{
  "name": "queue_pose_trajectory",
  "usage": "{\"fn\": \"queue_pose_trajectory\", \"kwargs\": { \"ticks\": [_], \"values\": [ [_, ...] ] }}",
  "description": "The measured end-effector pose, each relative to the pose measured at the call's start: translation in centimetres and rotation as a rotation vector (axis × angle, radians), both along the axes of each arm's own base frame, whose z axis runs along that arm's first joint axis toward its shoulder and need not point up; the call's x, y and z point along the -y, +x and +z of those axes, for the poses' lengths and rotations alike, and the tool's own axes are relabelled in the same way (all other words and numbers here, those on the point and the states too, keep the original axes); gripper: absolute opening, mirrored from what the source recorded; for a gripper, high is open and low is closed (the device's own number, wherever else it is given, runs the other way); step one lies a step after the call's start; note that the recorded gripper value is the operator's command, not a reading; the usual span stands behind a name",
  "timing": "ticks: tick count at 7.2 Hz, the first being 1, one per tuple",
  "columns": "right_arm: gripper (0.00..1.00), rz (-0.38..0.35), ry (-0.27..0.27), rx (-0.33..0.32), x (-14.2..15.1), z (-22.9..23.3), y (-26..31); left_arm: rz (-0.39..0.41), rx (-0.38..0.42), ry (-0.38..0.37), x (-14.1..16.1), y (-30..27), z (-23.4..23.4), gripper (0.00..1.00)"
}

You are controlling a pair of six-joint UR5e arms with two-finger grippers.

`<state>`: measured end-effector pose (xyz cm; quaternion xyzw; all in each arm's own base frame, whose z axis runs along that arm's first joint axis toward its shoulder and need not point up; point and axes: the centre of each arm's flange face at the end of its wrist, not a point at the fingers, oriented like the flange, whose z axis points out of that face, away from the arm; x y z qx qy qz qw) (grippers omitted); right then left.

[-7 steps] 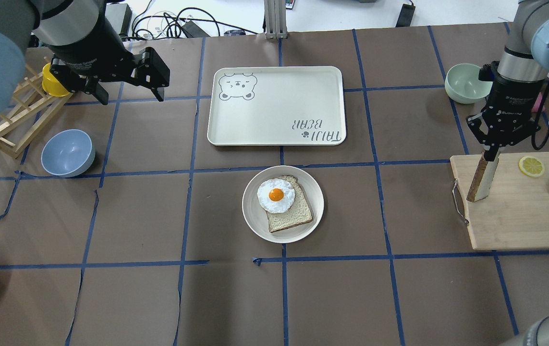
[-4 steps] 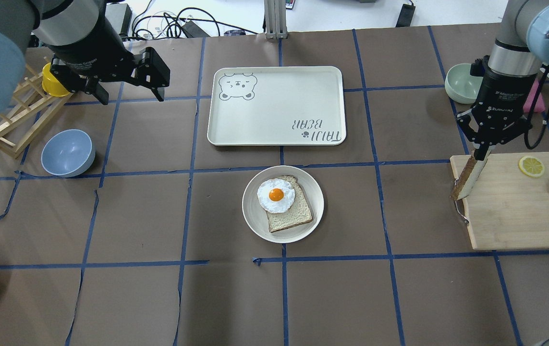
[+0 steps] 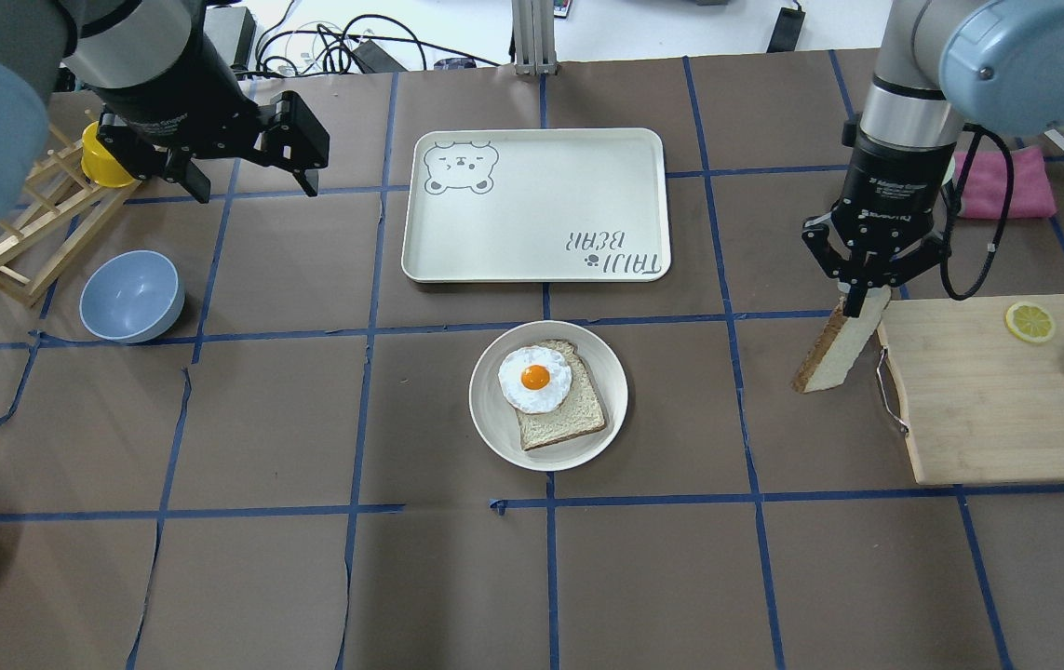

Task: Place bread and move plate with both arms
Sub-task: 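Lift the bread slice and carry it toward the white plate, then lower the bread slice onto the egg toast and release it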

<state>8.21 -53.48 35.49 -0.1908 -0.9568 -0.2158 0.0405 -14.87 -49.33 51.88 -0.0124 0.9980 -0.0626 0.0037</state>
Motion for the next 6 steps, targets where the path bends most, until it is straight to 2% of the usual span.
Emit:
{"fn": "queue_pose_trajectory", "kwargs": {
  "ticks": [4, 6],
  "values": [
    [0.00, -0.212, -0.009, 0.039, -2.4, 2.7, 14.4, 0.000, 0.001, 0.000, 0.0, 0.0, 0.0, 1.00],
    [0.00, -0.298, 0.029, 0.083, -3.6, 2.7, 18.8, 0.000, 0.001, 0.000, 0.0, 0.0, 0.0, 1.00]
  ]
}}
